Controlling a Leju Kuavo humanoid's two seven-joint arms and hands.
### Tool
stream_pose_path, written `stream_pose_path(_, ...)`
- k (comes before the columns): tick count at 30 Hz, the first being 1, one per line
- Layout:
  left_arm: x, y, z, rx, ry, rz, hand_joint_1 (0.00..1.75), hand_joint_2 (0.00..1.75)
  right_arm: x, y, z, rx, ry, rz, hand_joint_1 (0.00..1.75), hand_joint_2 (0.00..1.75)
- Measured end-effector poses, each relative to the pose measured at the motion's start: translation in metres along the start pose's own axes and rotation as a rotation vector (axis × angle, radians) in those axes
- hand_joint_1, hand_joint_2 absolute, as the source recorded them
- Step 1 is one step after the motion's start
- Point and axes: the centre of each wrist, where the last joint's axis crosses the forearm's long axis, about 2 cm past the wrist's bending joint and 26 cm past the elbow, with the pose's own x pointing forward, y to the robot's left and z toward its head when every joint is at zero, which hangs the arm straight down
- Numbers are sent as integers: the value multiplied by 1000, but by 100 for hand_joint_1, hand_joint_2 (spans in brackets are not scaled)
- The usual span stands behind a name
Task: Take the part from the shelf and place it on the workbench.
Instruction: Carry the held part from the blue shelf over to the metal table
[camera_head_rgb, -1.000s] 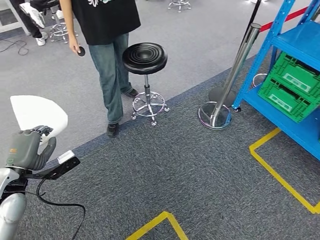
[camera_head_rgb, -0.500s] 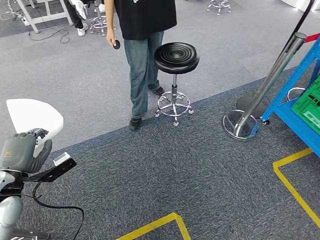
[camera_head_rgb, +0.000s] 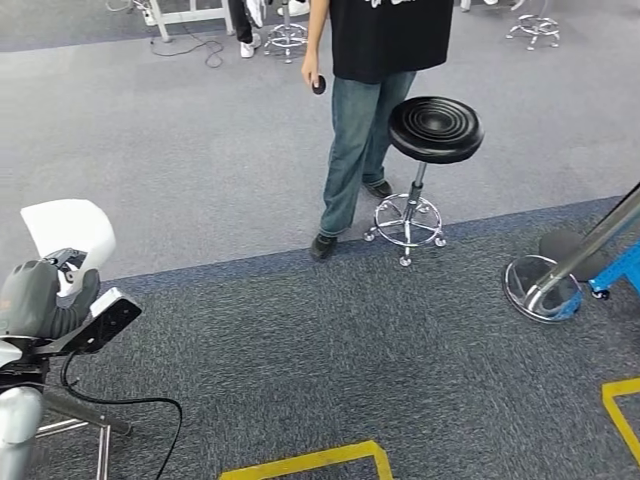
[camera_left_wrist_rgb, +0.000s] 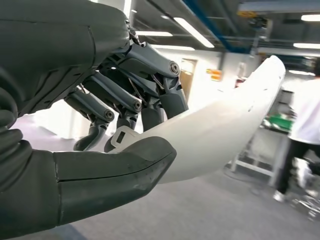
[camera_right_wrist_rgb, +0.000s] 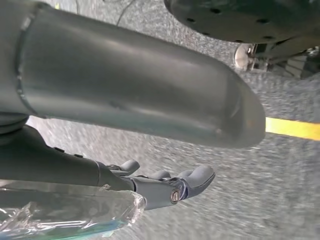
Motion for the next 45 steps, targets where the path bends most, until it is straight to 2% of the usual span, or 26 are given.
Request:
stream_pose_path(30, -13, 5, 4, 15, 21, 8, 155, 175, 8, 13, 4, 13, -8, 62, 0, 0)
stream_pose_path(45, -16, -4, 18, -4, 51, -196, 155, 175, 1, 12, 8, 19, 6, 72, 0, 0)
